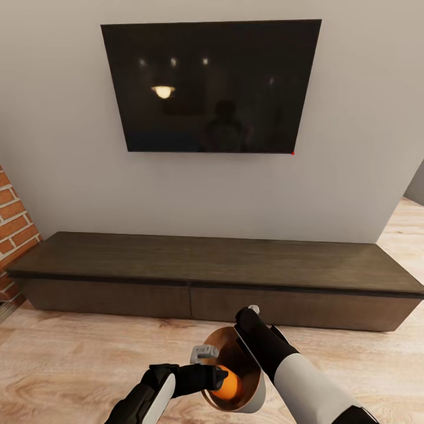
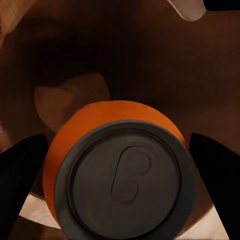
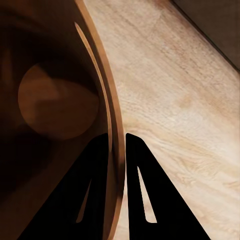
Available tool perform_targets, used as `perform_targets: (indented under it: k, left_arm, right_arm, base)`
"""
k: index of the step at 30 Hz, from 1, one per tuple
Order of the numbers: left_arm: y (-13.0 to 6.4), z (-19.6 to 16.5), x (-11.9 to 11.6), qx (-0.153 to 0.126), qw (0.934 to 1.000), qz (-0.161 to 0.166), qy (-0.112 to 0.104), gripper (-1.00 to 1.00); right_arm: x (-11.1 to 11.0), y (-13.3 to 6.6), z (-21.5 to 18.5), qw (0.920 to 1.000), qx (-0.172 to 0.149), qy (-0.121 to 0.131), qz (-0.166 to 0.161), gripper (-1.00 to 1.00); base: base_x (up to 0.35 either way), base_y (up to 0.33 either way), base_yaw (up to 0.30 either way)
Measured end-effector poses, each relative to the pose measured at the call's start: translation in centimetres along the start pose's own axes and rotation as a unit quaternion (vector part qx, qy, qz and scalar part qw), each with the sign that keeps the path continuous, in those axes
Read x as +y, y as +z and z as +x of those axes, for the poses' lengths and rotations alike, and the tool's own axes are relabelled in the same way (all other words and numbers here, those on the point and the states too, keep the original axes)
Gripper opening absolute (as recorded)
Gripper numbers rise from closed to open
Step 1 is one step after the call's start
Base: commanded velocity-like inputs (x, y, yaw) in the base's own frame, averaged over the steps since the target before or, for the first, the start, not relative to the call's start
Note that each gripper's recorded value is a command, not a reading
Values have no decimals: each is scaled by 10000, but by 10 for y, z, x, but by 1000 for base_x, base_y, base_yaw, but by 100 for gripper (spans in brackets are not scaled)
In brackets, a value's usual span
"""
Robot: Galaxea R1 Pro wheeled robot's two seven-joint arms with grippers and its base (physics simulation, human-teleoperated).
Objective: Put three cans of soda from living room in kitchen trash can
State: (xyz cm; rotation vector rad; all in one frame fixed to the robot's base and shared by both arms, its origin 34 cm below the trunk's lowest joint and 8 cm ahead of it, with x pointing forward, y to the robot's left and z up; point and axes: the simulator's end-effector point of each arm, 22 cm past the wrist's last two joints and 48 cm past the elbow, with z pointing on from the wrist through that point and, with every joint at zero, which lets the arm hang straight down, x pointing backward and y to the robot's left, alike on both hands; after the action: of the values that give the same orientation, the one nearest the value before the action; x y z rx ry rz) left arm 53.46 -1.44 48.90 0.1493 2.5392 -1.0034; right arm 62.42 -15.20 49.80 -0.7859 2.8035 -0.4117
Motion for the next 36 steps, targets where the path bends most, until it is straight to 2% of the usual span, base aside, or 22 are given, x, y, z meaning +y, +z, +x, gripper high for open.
perform_targets:
  k: [8,9,20,36]
  left_arm:
    - [2,-4,1,-147,9999,-28,41,-100]
    - [2,-4,1,-153,9999,-29,43,100]
    - [2,-8,8,-206,9996,-202,53,100]
    - [-2,-11,13,-275,9994,-213,47,100]
  right_arm:
    - [0,0,0,10000,-1,-1,-3,-100]
    - [0,0,0,10000,-1,-2,-1,-100]
    - [-1,0,0,10000,-1,-22,37,-100]
    - [1,3,5,10000,62,27,-55,-100]
  base:
    - [0,0,0]
    - [0,0,0]
    - [0,0,0]
    - [0,0,0]
